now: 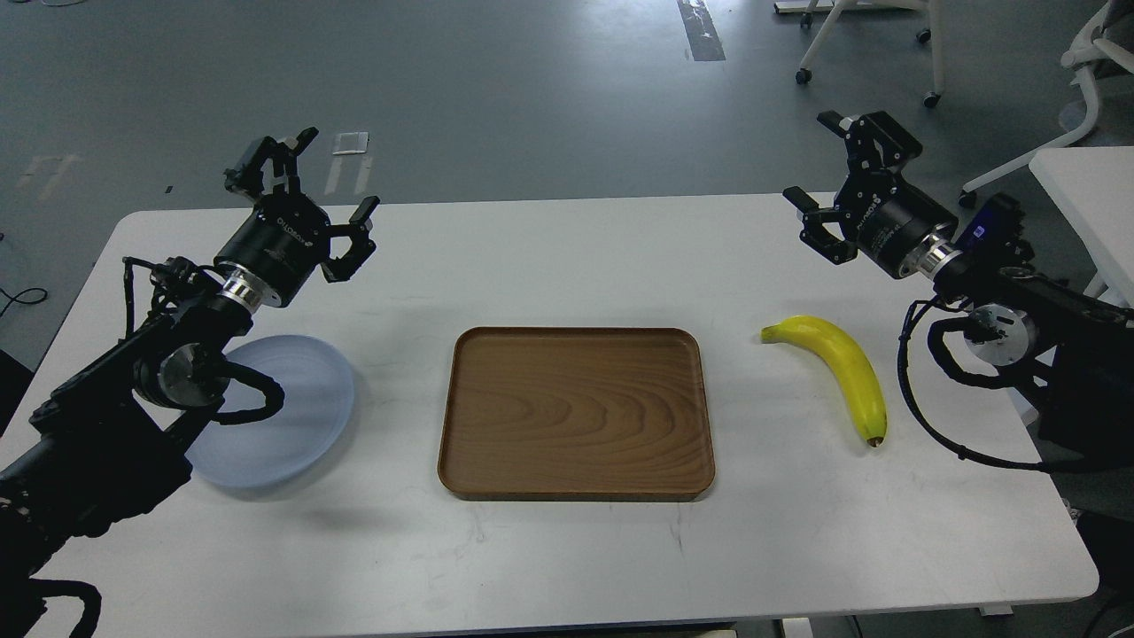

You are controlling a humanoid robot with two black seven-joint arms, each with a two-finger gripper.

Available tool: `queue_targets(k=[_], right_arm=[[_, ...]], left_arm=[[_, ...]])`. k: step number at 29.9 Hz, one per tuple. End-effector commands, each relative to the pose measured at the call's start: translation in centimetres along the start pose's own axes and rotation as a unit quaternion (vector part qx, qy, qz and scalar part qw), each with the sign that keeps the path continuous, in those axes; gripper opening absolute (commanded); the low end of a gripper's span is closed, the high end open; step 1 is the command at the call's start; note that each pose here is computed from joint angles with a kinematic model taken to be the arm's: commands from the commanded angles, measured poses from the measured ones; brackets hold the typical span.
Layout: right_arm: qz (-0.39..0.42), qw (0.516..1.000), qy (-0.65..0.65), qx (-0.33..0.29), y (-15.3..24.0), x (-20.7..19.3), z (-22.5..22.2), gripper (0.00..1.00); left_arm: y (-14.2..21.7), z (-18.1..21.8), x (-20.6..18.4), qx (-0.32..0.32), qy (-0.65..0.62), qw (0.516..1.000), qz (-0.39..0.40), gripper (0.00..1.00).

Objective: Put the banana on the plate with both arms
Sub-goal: 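Move the left gripper down to the edge of the light blue plate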

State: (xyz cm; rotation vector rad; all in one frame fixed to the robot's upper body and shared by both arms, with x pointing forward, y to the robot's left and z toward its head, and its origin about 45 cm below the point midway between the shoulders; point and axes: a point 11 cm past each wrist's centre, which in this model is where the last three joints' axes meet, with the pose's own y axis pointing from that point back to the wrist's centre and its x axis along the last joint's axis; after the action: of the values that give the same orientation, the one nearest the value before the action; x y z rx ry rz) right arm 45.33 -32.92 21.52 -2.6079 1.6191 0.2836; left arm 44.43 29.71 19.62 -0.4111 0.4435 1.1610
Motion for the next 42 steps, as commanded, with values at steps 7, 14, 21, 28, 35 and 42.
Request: queue_targets(k=[7,14,21,28,35,42], right_arm=[[0.002,1.0,-0.004,0.006,-0.3,-0.1,-0.1,1.0],[-0.001,1.0,-0.006,0.006,-0.4,-0.4,0.0,1.0],[0.0,1.0,-0.005,0.007,-0.4,-0.3,-0.1,1.0],[-0.001,1.0,-0.005,0.006,-0.5,-0.4,-0.1,1.0],[-0.001,1.0,-0.006,0.007,-0.5,-0.4,-0.1,1.0],[-0.001,1.0,-0.006,0.007,-0.5,-0.4,0.0,1.0]], left_arm=[[0.9,-0.5,0.8,0.013,-0.002,1.0,0.01,1.0],[1.6,4.4,3.1,-0.015,-0.048,0.998,0.027,1.0],[3.1,9.2,4.1,-0.03,-0.095,0.995,0.026,1.0],[4.2,12.6,-2.6,0.031,-0.322,0.937,-0.131,1.0],[6.5,10.6,-3.9,0.153,-0.591,0.754,-0.243,1.0],[11.2,6.1,3.3,0.299,-0.74,0.547,-0.255,1.0]])
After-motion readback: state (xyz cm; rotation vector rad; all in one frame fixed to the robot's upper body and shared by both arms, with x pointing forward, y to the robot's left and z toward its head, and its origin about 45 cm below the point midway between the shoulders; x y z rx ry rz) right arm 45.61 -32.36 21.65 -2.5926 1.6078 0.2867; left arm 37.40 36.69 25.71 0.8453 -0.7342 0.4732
